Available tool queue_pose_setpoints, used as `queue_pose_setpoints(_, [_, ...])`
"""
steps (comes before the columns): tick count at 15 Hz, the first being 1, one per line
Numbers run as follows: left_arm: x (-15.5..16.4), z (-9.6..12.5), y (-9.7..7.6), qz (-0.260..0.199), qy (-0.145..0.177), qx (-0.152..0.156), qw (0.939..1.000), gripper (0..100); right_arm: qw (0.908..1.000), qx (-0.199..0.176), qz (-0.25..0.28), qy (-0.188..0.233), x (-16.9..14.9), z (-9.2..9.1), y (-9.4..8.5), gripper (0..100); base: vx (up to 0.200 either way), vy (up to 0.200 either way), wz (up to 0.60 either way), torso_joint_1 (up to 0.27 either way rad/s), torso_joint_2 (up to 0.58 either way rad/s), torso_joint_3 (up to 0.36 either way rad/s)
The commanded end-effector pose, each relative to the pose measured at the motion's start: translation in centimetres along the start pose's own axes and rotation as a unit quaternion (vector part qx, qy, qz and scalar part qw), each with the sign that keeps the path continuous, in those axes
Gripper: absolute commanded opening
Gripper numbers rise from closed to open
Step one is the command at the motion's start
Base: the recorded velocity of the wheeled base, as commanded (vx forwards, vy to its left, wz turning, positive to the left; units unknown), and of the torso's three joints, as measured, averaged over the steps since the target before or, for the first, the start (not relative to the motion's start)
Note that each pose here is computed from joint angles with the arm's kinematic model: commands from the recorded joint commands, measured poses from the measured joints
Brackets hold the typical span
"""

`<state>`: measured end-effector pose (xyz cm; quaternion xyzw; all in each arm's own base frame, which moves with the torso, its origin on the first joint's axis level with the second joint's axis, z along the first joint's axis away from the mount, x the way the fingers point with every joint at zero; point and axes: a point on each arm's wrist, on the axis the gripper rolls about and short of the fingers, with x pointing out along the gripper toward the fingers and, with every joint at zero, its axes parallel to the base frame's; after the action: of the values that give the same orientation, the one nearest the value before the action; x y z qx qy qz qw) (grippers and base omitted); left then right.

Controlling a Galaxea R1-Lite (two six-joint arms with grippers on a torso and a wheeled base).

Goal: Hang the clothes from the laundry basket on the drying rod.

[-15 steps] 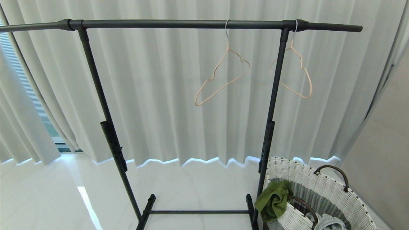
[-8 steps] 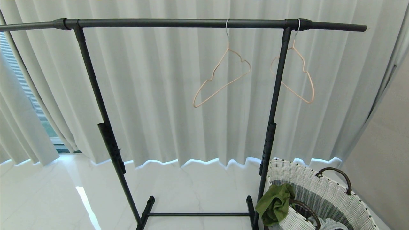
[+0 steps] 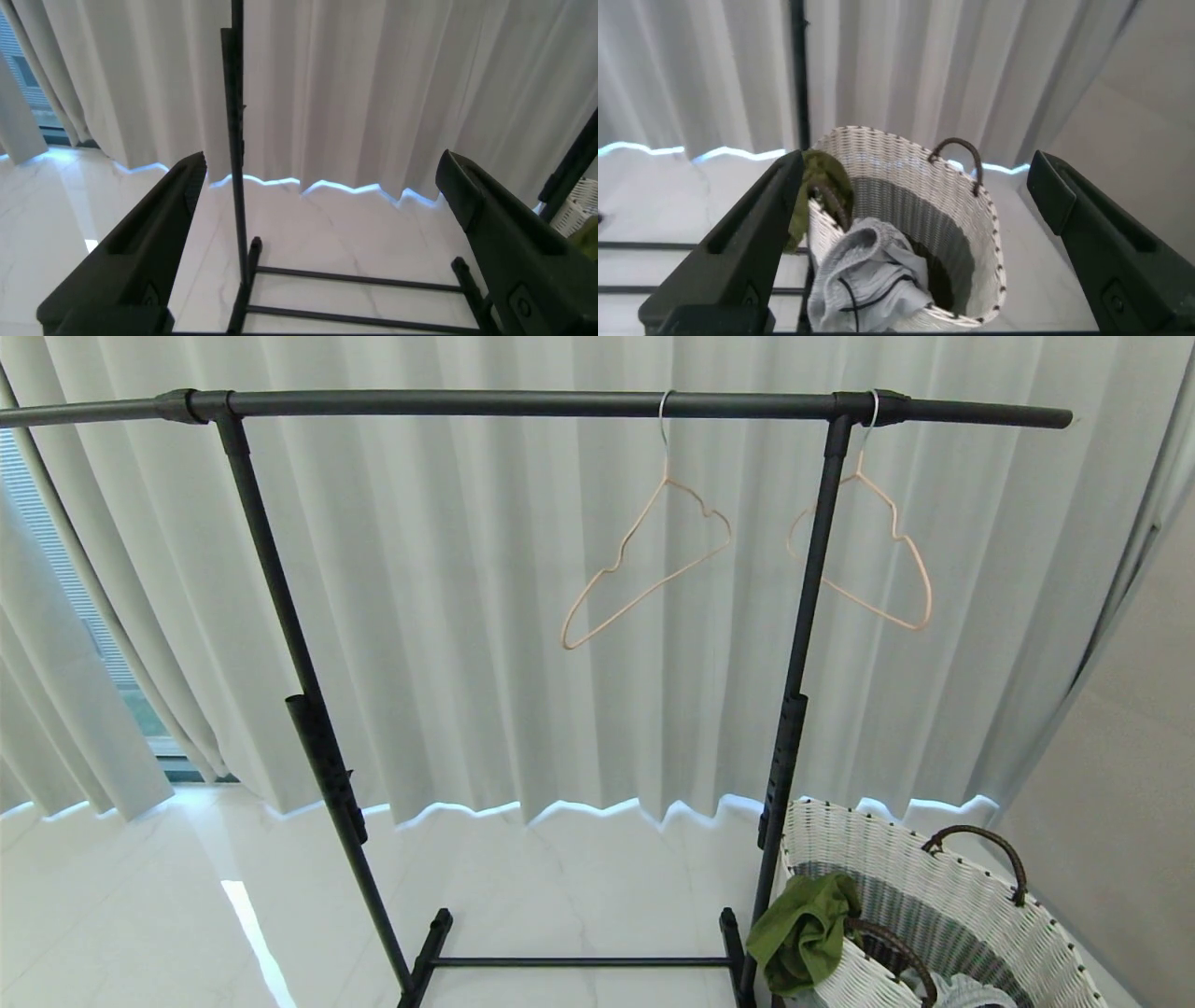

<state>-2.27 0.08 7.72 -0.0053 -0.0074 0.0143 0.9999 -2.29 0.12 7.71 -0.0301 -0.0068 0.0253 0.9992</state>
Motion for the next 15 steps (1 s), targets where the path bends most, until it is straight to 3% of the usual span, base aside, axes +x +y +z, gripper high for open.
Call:
queue_pose_setpoints(1, [0.0,0.0,0.0,0.000,0.000,0.000,1.0000,100,0.9996,0.002,0.019,-0.018,-0.3,1.5,0.0,100,0.000,0.000,0.00,0.000,0.00,0.000])
queue_pose_setpoints(3, [0.0,0.0,0.0,0.000,0.000,0.000,1.0000,100,0.9987,0.013,0.039,0.031,0.4,3.5,-0.1,100,0.000,0.000,0.00,0.000,0.00,0.000])
queue_pose_setpoints(5, [0.0,0.0,0.0,0.000,0.000,0.000,1.0000,100,0.9909,-0.015,0.049,0.125,2.3,3.8,-0.2,100,0.000,0.000,0.00,0.000,0.00,0.000])
queue_pose_setpoints(6, [0.0,0.0,0.0,0.000,0.000,0.000,1.0000,100,0.9789,-0.030,0.034,0.199,4.4,4.4,-0.4,100,0.000,0.000,0.00,0.000,0.00,0.000])
queue_pose_setpoints(8, [0.0,0.0,0.0,0.000,0.000,0.000,1.0000,100,0.9602,-0.044,0.016,0.275,8.5,5.3,-0.7,100,0.000,0.000,0.00,0.000,0.00,0.000])
queue_pose_setpoints(14, [0.0,0.0,0.0,0.000,0.000,0.000,1.0000,100,0.9257,-0.040,0.019,0.376,13.3,3.2,-1.0,100,0.000,0.000,0.00,0.000,0.00,0.000])
queue_pose_setpoints(15, [0.0,0.0,0.0,0.000,0.000,0.000,1.0000,100,0.9156,-0.039,0.022,0.400,13.9,2.2,-1.0,100,0.000,0.000,0.00,0.000,0.00,0.000])
